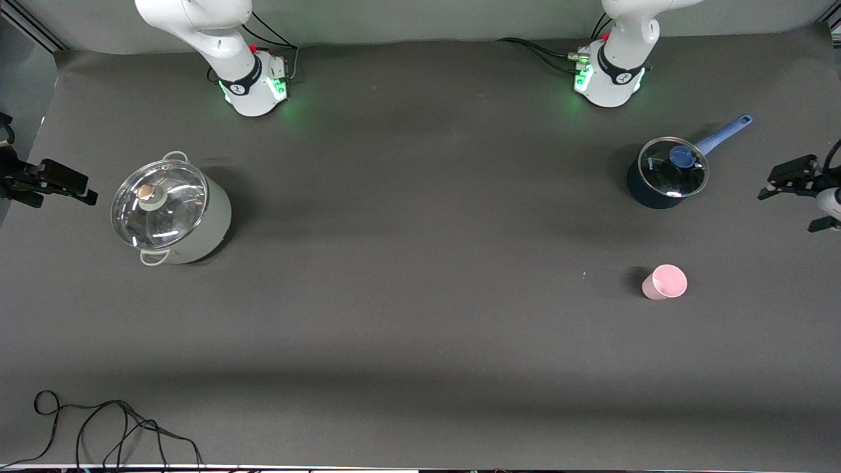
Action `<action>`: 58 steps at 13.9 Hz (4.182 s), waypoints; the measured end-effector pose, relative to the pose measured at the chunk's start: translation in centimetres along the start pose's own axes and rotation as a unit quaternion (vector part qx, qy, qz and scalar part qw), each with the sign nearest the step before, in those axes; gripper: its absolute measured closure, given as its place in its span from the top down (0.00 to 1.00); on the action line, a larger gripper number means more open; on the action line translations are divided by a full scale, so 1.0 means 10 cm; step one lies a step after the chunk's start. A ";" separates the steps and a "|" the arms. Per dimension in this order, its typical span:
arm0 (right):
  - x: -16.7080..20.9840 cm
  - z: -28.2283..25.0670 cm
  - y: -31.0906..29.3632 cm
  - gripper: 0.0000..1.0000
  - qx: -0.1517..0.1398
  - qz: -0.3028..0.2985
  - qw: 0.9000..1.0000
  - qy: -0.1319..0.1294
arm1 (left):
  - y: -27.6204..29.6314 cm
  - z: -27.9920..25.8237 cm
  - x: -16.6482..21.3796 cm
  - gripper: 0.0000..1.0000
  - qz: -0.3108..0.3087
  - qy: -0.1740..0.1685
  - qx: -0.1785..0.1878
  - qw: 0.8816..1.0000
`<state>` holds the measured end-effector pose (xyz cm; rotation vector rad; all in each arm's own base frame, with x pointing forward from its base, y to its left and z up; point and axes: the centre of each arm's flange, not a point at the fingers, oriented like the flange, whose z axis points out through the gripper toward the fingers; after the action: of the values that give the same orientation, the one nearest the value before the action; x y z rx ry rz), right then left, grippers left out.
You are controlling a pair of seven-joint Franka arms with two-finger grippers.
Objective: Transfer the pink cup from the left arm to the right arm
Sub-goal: 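Lower the left gripper to the pink cup and close on it, then lift the pink cup with the left gripper toward the table middle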
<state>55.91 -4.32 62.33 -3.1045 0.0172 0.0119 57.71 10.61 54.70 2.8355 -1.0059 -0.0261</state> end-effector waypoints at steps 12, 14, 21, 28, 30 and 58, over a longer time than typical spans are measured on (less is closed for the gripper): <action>0.00 -0.01 -0.02 1.00 0.000 -0.002 1.000 0.001 | -1.69 1.18 -1.19 1.00 0.241 0.240 -0.095 0.936; 0.00 -0.01 -0.02 1.00 0.000 -0.002 1.000 0.001 | -1.85 1.60 -1.31 1.00 0.260 0.280 -0.113 0.917; 0.00 -0.02 -0.02 1.00 0.000 -0.002 1.000 0.002 | -2.14 2.88 -1.34 1.00 0.322 0.400 -0.139 0.847; 0.00 -0.02 -0.02 1.00 0.000 -0.002 1.000 0.002 | -1.99 3.90 -1.25 1.00 0.347 0.480 -0.168 0.788; 0.00 -0.02 -0.02 1.00 0.000 -0.002 1.000 0.002 | -1.91 4.07 -1.19 1.00 0.358 0.501 -0.175 0.768; 0.02 -0.13 -0.02 1.00 0.001 0.160 0.987 0.014 | -1.32 4.83 -0.42 0.73 0.363 0.600 -0.202 0.684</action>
<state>56.12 -4.19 63.65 -3.0613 0.5141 -0.0232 59.75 17.68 5.00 1.2773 -1.3115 1.2808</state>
